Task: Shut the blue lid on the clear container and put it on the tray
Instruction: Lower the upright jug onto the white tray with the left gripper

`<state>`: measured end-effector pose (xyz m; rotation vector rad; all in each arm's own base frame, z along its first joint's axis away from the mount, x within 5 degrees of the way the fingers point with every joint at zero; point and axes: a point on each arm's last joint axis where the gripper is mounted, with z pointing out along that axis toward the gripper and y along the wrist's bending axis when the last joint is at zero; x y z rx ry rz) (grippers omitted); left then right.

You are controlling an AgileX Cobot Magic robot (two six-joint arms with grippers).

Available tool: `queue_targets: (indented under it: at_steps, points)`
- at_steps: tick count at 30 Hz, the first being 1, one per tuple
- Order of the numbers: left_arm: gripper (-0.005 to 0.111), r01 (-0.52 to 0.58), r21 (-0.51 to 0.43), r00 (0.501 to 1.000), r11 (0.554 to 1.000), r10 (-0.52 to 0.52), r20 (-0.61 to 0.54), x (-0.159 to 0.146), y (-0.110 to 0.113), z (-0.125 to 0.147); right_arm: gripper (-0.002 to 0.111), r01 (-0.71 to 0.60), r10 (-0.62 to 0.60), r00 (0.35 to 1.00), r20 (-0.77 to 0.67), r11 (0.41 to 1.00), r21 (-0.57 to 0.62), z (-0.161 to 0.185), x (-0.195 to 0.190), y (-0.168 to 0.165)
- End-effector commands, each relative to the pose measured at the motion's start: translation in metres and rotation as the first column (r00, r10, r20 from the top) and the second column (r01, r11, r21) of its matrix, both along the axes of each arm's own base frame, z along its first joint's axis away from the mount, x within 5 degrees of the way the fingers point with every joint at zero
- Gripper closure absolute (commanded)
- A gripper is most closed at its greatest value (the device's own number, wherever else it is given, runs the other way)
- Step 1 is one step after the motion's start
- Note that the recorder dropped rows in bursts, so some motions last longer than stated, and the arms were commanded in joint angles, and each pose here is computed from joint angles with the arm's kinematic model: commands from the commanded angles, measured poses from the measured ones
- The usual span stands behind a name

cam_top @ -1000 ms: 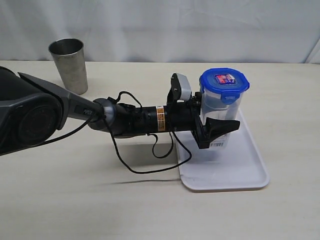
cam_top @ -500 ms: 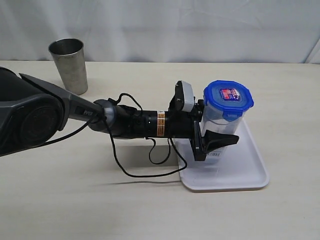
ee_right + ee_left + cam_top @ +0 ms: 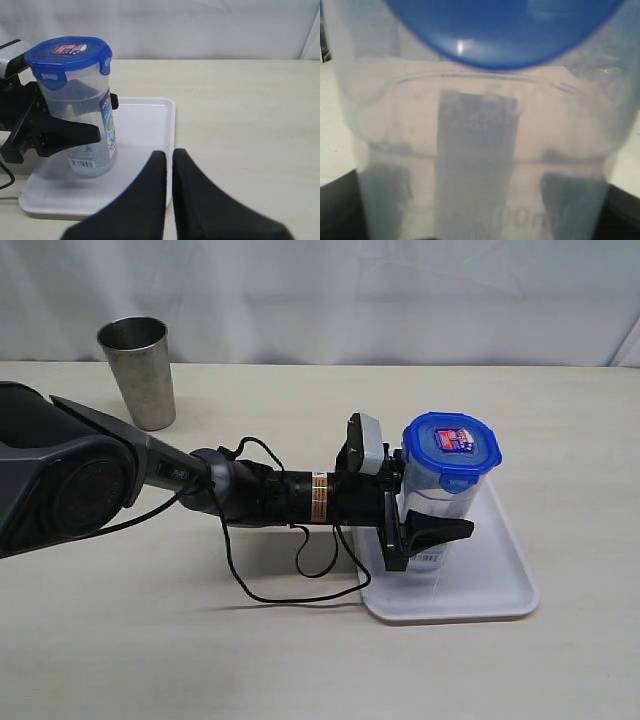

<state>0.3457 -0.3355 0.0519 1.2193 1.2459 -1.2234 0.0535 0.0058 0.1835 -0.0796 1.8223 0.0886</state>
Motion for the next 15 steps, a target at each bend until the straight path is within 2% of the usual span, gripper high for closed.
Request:
queue_targets:
  at_steps: [1,7,10,15]
  points:
    - [0.092,-0.011,-0.008,1.000,1.000,0.011,0.000,0.0017,-0.0011,0.0010,0.104,0.008,-0.008,1.000,0.001,1.000,0.005,-0.0008,-0.0002,-0.0003]
    - [0.046,-0.015,-0.009,1.000,1.000,0.015,0.015,0.0025,-0.0005,0.0011,0.104,0.008,-0.008,1.000,0.001,1.000,0.005,-0.0008,-0.0002,-0.0003]
    - [0.030,-0.018,-0.004,0.999,1.000,0.018,0.031,0.0028,-0.0005,0.0006,0.104,0.008,-0.008,1.000,0.001,1.000,0.005,-0.0008,-0.0002,-0.0003]
    - [0.026,-0.023,0.016,0.999,1.000,0.022,0.033,0.0033,-0.0004,-0.0013,0.104,0.008,-0.008,1.000,0.001,1.000,0.005,-0.0008,-0.0002,-0.0003]
